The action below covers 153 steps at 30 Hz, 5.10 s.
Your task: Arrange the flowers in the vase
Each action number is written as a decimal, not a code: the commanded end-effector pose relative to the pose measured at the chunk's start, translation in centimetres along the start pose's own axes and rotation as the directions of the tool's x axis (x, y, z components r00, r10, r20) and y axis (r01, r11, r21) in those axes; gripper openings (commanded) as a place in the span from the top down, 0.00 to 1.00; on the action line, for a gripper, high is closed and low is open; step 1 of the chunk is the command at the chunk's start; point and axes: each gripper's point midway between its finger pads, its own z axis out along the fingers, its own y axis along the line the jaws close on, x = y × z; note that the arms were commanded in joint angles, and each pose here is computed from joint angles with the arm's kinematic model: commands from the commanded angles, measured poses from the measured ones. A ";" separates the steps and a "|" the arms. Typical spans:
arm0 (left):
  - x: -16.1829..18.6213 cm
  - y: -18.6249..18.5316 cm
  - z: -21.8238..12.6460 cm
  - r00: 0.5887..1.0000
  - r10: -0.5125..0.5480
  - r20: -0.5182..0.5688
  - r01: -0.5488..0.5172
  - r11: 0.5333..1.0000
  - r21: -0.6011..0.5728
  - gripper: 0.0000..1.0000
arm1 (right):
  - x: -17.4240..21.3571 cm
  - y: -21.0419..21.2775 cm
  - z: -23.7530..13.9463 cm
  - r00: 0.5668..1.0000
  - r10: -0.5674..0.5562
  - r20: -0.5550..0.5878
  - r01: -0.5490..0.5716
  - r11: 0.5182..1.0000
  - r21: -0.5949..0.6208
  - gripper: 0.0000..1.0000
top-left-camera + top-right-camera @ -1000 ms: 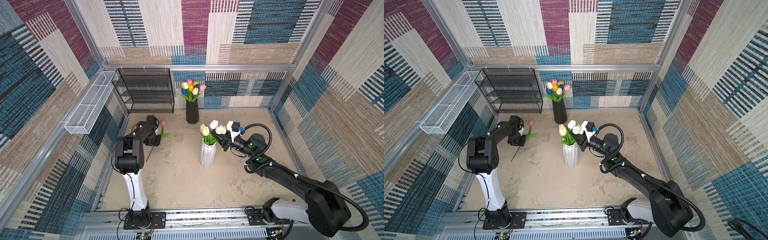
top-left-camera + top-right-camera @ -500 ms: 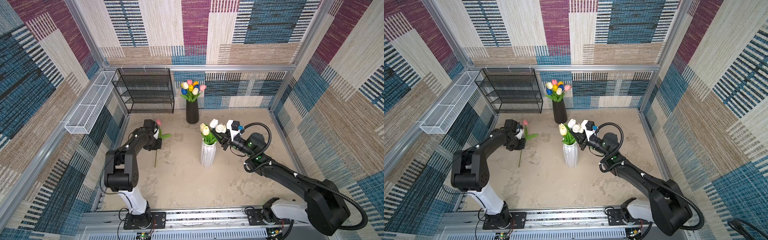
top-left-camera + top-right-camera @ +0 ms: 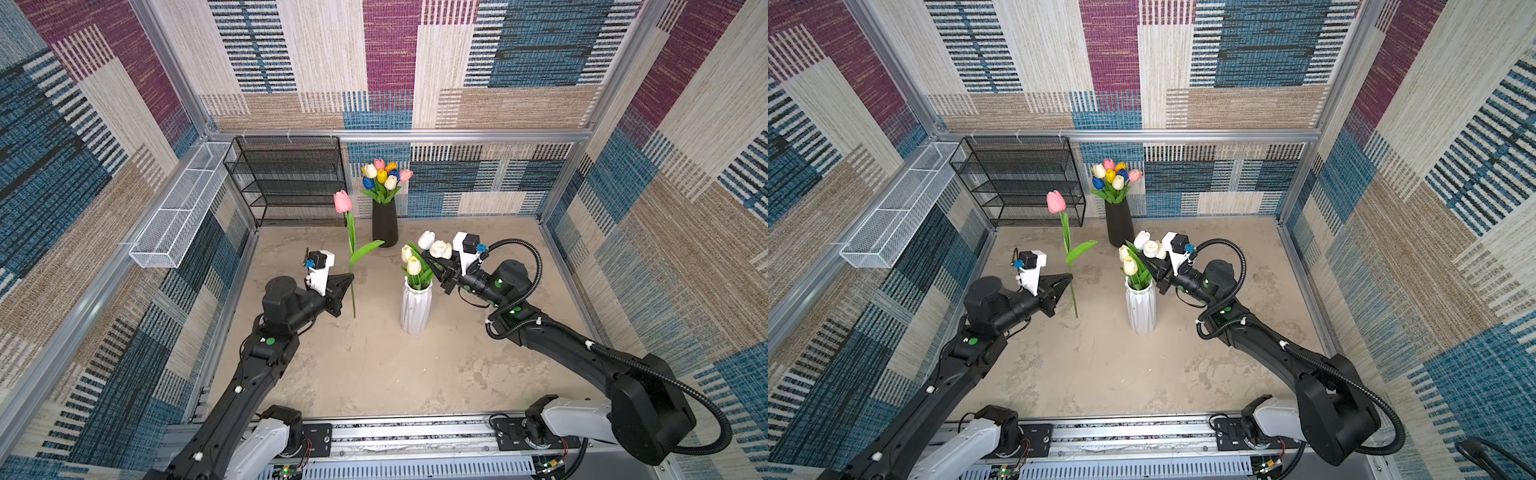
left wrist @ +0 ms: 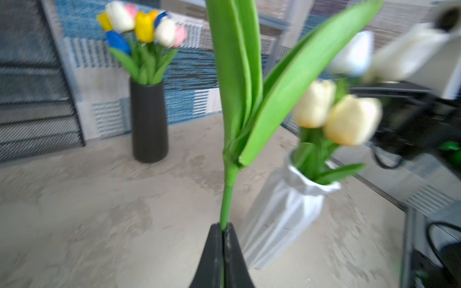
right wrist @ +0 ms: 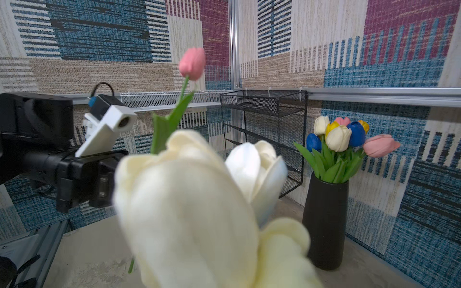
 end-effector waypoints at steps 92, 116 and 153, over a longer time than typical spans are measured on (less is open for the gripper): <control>2.1 -14.3 8.7 0.791 0.605 0.089 -0.602 0.746 0.285 0.25 | 0.0 -1.3 0.3 1.000 0.017 -0.003 -0.017 0.998 0.065 0.77; 4.3 -16.2 14.1 0.674 0.736 0.068 -0.701 0.607 0.374 0.68 | -0.1 -1.2 0.2 1.000 0.012 0.006 -0.012 0.998 0.058 0.76; -6.2 -12.7 10.4 0.941 0.239 0.239 -0.281 0.946 0.160 1.00 | -2.2 -0.9 0.6 1.000 -0.008 0.018 0.007 0.999 0.043 0.77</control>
